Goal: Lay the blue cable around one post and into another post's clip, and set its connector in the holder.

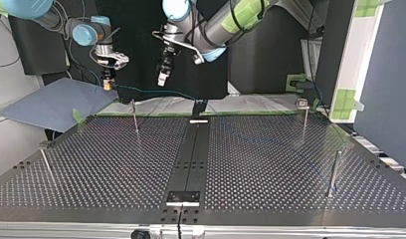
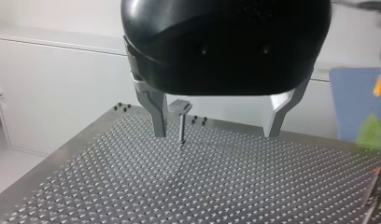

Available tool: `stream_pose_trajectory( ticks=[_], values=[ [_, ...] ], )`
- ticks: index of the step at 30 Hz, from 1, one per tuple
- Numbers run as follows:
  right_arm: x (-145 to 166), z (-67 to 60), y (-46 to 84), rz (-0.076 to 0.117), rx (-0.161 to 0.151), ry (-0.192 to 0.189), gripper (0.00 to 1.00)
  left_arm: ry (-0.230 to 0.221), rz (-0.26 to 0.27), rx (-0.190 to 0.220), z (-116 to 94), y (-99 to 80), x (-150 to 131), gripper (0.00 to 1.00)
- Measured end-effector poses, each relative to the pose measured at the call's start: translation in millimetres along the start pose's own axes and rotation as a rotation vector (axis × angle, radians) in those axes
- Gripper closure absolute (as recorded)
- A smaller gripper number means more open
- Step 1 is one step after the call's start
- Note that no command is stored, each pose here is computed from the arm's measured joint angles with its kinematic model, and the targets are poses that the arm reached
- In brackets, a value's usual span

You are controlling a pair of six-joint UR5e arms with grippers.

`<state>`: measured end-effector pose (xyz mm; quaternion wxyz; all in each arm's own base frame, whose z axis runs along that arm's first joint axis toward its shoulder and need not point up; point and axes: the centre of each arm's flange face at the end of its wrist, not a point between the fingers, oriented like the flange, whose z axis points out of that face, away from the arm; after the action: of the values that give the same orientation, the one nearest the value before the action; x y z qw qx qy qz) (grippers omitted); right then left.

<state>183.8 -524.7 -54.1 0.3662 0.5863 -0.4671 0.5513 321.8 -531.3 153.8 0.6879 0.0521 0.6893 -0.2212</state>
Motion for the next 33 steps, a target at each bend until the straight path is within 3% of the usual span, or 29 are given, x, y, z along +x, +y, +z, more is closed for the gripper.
stream_pose_trajectory(
  ticks=[8, 33],
  values=[
    [-0.1, -0.1, -0.6, 0.0, -0.001, -0.001, 1.0, -0.007, 0.018, -0.045, -2.1, 7.7, 37.5, 0.0],
    [0.2, 0.4, -2.8, 0.004, 0.007, 0.003, 1.0, -0.007, 0.033, -0.046, 13.3, 54.9, 149.3, 0.0]
  ],
)
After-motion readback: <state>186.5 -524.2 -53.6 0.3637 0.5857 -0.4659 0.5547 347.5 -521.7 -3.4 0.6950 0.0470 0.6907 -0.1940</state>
